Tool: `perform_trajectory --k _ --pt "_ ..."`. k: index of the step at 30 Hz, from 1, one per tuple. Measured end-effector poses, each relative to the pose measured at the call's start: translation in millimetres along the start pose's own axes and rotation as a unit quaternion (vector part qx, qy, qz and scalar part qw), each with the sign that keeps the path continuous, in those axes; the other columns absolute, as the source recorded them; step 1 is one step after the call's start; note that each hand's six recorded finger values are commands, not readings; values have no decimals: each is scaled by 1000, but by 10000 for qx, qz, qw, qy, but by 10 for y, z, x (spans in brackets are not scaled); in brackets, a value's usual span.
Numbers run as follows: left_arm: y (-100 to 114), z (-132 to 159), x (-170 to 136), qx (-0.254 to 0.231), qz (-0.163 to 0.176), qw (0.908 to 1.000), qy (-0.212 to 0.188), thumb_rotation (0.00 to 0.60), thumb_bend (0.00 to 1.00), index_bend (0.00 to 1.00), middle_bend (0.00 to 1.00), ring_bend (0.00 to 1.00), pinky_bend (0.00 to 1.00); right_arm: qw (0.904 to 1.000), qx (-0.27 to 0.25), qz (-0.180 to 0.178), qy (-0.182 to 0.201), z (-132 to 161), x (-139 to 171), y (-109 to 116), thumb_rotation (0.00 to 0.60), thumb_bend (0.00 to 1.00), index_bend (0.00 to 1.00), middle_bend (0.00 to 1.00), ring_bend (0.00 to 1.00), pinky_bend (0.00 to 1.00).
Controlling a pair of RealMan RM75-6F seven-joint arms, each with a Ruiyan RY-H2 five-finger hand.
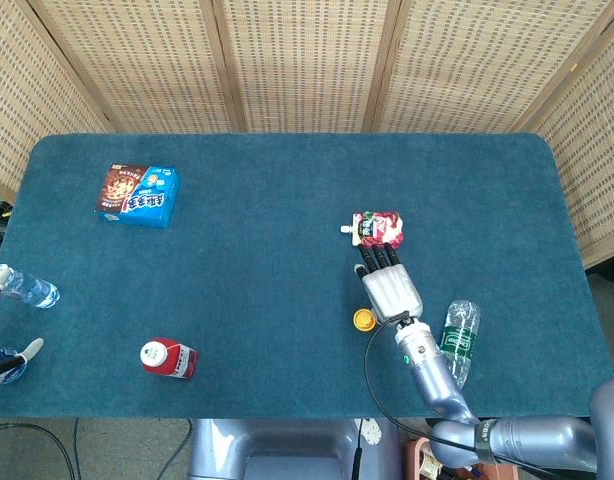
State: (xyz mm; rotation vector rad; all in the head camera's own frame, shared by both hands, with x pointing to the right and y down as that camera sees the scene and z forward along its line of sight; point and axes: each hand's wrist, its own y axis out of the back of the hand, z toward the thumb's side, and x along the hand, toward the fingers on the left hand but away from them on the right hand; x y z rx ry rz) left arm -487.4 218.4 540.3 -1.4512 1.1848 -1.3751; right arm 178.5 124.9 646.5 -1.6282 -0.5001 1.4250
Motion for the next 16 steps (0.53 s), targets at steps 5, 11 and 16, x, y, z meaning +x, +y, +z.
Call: perform_trajectory --k 5,11,16 --pt "-4 8 -6 8 -14 10000 -11 600 84 0 0 0 0 9982 -296 -432 -282 -384 190 115 600 210 110 0 0 0" --pt "-17 28 -18 58 -28 10000 -32 600 85 0 0 0 0 9896 -891 -1047 -429 -840 572 14 600 210 19 0 0 0" --pt "-25 64 -22 116 -18 9999 -74 600 84 0 0 0 0 9815 -1078 -1441 -650 -1258 1091 -203 600 208 0 0 0 0"
